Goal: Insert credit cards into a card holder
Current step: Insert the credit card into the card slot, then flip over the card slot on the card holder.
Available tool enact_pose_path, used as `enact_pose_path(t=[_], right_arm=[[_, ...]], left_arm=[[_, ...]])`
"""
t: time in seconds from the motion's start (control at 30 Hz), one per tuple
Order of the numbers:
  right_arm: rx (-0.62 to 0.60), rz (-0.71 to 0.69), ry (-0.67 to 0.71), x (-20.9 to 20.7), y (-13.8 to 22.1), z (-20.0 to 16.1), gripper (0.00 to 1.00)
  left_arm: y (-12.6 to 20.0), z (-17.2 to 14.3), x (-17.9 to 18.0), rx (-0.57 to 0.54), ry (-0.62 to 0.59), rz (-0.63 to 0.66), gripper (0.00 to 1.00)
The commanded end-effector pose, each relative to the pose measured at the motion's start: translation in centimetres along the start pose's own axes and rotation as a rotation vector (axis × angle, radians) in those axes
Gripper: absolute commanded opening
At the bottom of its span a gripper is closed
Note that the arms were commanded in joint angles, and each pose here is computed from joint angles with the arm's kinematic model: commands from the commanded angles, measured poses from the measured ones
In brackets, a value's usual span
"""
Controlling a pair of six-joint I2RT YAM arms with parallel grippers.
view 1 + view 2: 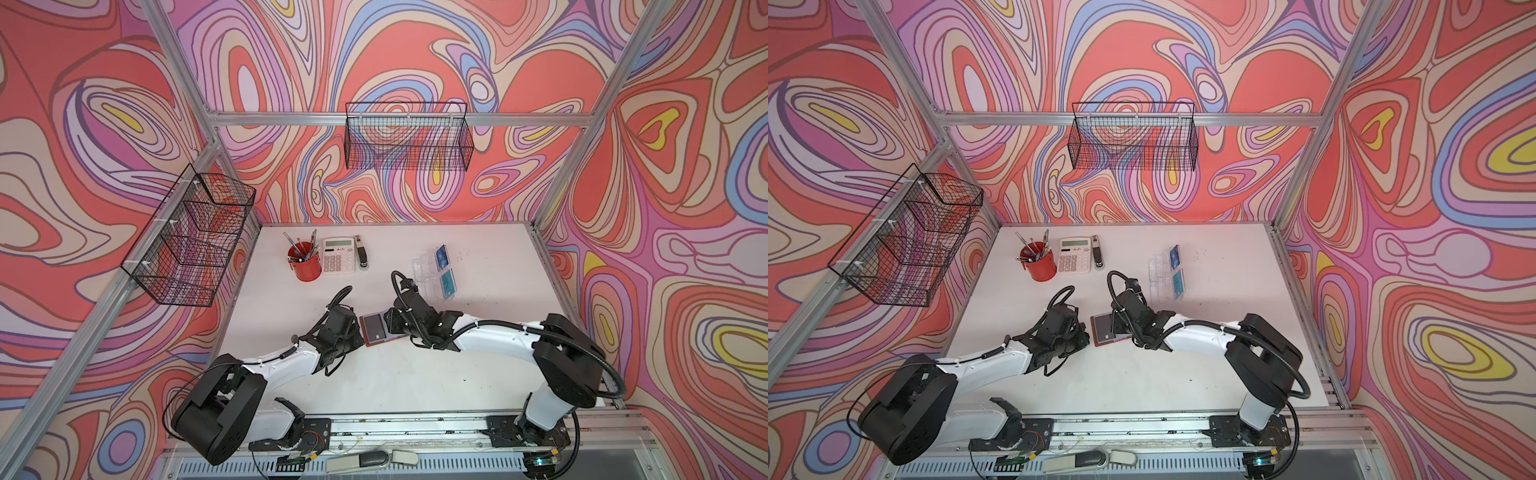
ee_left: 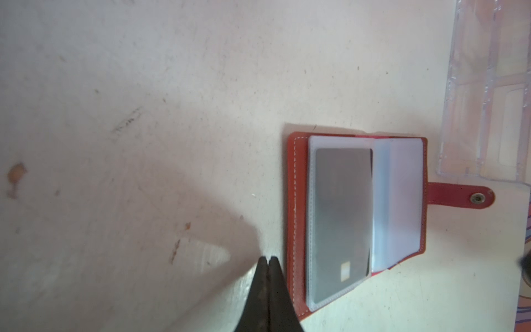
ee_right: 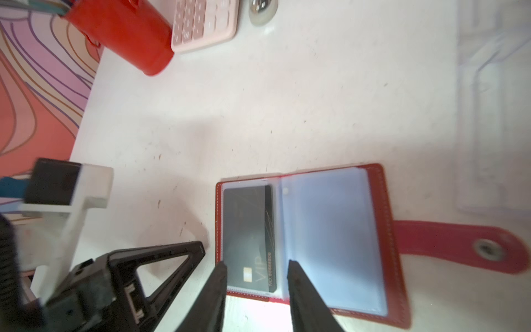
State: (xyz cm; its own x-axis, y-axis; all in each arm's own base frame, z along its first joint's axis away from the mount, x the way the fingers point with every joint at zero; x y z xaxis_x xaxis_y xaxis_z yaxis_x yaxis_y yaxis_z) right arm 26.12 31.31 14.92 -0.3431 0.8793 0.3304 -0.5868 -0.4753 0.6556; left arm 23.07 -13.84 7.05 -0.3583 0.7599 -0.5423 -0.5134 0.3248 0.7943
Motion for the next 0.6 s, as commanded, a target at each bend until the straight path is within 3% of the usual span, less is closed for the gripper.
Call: enact_pose_path(t=[0.0,0.57], right_arm=[[0.017,-0.147,0.042,-2.9,0.0,-1.6,0.41],[0.163,-0.145,0.083,-4.0,-4.7,-4.4,0.4]], left_arm=[[-0.3,-0.3,0.4,0.019,0.008,0.035,0.0],[-1.1,-0.4,0.3,0.037,-0.004,0.041,0.0]])
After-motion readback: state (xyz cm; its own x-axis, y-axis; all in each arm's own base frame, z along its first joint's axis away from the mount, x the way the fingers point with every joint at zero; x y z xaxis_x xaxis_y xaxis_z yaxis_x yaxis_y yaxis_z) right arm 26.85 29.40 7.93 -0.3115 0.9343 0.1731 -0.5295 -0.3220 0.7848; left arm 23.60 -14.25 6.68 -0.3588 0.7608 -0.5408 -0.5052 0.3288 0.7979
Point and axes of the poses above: each gripper's point midway between its finger pads, its own y axis back along the fingers, its own x axis along the line the jaws close on, z = x × y, the point moved 6 cm from there along y, back along the fingers, and after that the axes turned 9 degrees about y, right-handed, at the moved point
